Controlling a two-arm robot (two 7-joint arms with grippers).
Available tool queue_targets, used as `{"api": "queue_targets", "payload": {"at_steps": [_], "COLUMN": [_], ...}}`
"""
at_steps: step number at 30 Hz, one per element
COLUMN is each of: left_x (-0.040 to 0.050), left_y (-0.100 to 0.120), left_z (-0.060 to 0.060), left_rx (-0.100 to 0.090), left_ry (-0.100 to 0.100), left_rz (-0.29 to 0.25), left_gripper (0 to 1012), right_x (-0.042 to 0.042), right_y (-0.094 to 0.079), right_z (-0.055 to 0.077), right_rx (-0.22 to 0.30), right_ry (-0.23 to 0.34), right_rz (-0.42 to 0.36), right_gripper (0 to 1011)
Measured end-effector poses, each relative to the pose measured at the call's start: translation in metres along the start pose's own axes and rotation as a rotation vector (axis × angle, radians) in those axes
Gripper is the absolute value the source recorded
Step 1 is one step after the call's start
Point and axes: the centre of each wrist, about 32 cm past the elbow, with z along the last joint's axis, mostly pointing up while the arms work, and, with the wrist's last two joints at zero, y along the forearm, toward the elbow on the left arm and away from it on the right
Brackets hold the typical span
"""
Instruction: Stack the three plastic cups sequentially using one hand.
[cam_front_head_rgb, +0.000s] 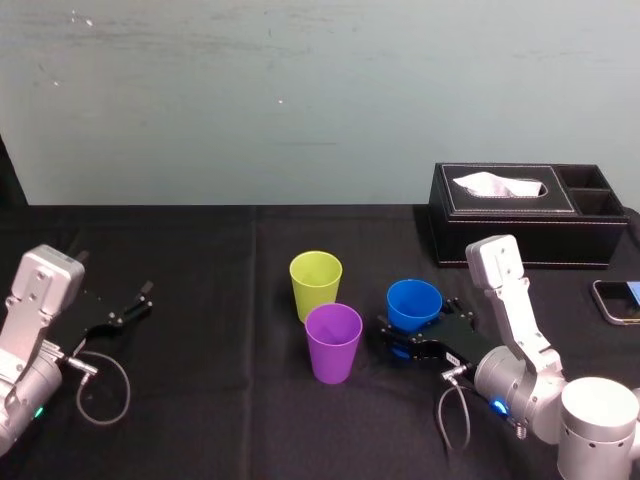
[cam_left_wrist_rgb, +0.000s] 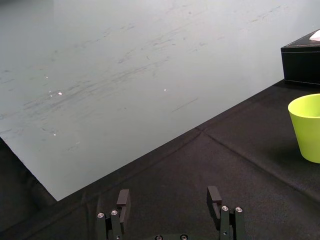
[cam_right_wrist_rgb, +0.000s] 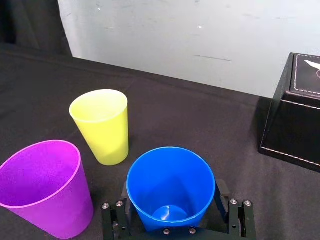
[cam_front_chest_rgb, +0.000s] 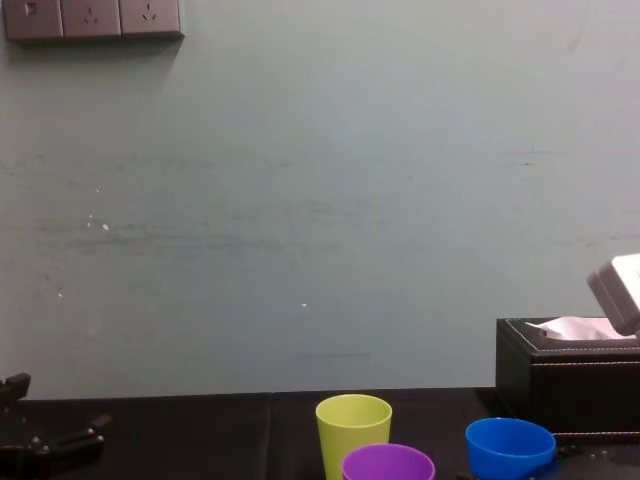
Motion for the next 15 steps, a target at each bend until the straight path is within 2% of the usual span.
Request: {"api": "queue_targets", "payload": {"at_steps": [11,15], "left_x": [0.0,0.0], "left_y": [0.0,0.0], "left_z": [0.0,0.0], "left_rx": [0.0,0.0], "left_ry": [0.0,0.0], "left_rz": [0.0,0.0], "left_gripper": [1000,1000], "right_x": [-0.0003,-0.0004], "right_y": [-0.0008,-0.001], "right_z": [-0.0001,0.0], "right_rx": [-0.002,-0.002], "right_ry": [-0.002,-0.003], "right_rz": [-0.001,-0.001], "right_gripper": [1003,929]}}
